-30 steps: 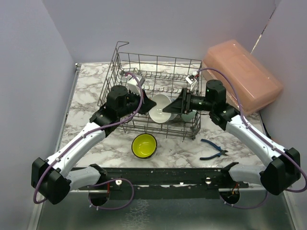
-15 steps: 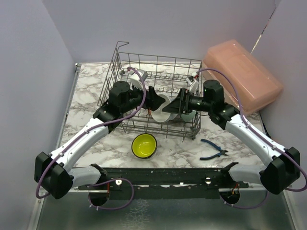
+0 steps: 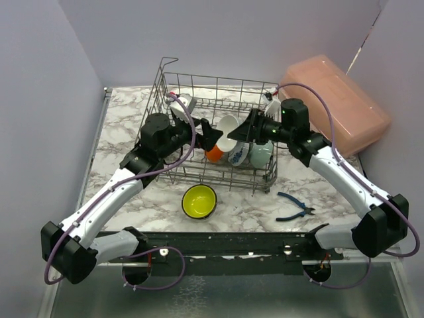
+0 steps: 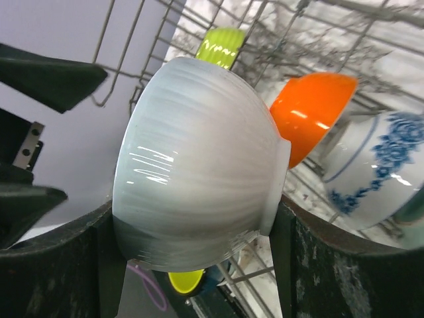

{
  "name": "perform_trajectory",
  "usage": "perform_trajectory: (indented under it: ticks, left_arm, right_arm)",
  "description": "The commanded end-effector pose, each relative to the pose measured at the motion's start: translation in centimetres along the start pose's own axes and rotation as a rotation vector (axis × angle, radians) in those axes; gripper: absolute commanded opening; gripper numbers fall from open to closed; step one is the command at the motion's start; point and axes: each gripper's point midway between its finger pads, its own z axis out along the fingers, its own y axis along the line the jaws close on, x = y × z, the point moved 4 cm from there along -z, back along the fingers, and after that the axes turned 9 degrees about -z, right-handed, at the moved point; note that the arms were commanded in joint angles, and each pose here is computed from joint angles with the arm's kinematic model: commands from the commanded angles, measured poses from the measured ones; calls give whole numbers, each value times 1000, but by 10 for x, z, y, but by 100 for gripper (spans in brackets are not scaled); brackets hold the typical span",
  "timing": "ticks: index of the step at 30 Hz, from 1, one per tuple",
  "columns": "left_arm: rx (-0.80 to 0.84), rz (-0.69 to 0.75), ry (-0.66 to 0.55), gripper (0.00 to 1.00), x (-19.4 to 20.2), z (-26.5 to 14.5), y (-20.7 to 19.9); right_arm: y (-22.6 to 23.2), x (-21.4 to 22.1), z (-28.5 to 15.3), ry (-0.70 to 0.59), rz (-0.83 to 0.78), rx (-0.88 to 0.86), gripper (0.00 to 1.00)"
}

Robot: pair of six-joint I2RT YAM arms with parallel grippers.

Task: Load the bowls into the dish rack
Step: Place the bowl in the dish rack.

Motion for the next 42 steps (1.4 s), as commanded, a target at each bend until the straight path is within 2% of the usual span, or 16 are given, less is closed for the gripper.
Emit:
perform_trajectory:
  ticks: [1, 8, 12, 14, 18, 23, 31, 38, 40, 42]
  left_arm:
    - [-234, 145, -53, 99, -18, -18, 38]
    - [-790, 304, -85, 99, -55, -60, 105]
    - [-1077, 366, -11, 99, -60, -86, 141]
    - [-1152, 355, 34, 99, -57, -96, 160]
    - [-1131, 264, 160, 97, -36, -98, 192]
    - [-1205, 178, 292, 90, -9, -108, 225]
    - [-1055, 58, 321, 54, 8, -96, 217]
    - [-920, -126, 269, 46, 25, -91, 191]
    - [-866, -175, 259, 33, 31, -87, 183]
    - [-822, -217, 262, 14, 35, -84, 176]
  right_arm:
    - [-11, -31, -10, -82, -56, 55, 0]
    - [-30, -38, -21, -91, -88, 150, 0]
    - [-36, -40, -25, -86, -96, 165, 0]
    - [-38, -42, -26, -85, -102, 170, 0]
    - [-44, -45, -27, -75, -106, 180, 0]
    - [-51, -47, -28, -65, -113, 186, 0]
    - [-69, -51, -31, -47, -148, 289, 0]
    - [-89, -69, -41, -51, -210, 475, 0]
    - [-93, -74, -44, -55, -226, 519, 0]
    - [-97, -79, -46, -61, -239, 557, 0]
